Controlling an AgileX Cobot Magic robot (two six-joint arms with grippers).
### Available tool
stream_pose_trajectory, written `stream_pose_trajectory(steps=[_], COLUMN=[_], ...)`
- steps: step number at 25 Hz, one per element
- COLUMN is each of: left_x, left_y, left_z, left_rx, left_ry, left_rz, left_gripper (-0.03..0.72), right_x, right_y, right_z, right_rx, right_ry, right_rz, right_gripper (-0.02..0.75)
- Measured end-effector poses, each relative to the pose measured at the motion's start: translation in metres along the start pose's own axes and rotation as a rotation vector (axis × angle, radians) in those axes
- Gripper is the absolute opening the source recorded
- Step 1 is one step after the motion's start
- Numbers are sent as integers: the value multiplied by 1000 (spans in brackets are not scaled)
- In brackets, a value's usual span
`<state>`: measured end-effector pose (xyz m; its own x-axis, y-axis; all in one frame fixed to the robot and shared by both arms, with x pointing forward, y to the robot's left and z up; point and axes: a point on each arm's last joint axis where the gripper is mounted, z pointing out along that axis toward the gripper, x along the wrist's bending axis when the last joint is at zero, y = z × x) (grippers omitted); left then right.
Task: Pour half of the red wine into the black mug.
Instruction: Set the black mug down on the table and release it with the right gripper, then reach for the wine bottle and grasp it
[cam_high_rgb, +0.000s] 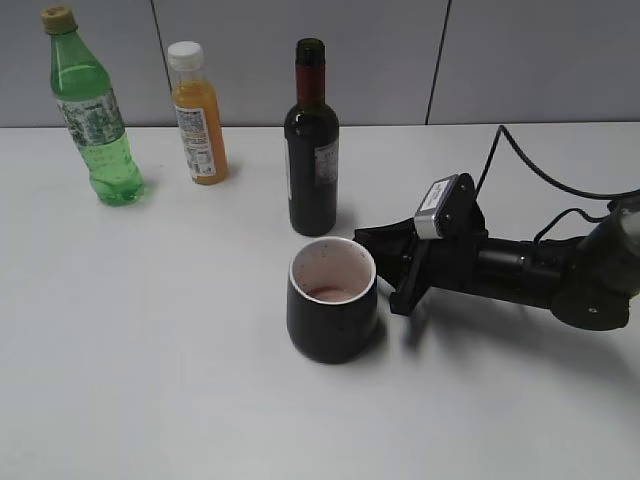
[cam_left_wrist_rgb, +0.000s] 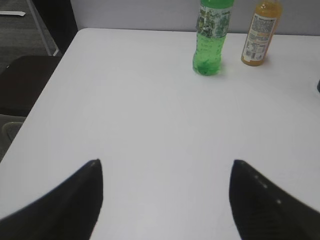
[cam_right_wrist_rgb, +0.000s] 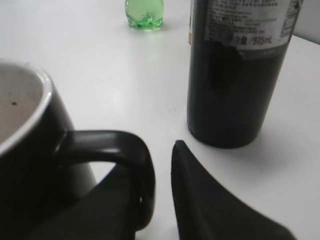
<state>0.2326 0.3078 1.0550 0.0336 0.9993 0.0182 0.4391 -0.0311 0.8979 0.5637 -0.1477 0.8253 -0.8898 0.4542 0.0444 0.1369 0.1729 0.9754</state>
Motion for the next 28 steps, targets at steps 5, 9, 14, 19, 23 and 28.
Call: stream_pose_trajectory(steps=[5, 9, 14, 19, 23, 28], left_x=[0, 0, 0, 0, 0, 0], left_y=[0, 0, 0, 0, 0, 0], left_z=[0, 0, 0, 0, 0, 0], left_rx=[0, 0, 0, 0, 0, 0], left_ry=[0, 0, 0, 0, 0, 0], left_rz=[0, 0, 0, 0, 0, 0], left_gripper=[589, 589, 589, 589, 589, 589], right_x=[-7, -12, -14, -27, -47, -79], right_y=[1, 4, 8, 20, 19, 21], right_z=[-12, -21, -32, -52, -73, -97], right_rx=[7, 10, 23, 19, 10, -55], right_ry=[28, 55, 112, 97, -3, -259], right_rz=[-28, -61, -112, -133, -78, 0], right_gripper=[223, 241, 260, 281, 286, 455])
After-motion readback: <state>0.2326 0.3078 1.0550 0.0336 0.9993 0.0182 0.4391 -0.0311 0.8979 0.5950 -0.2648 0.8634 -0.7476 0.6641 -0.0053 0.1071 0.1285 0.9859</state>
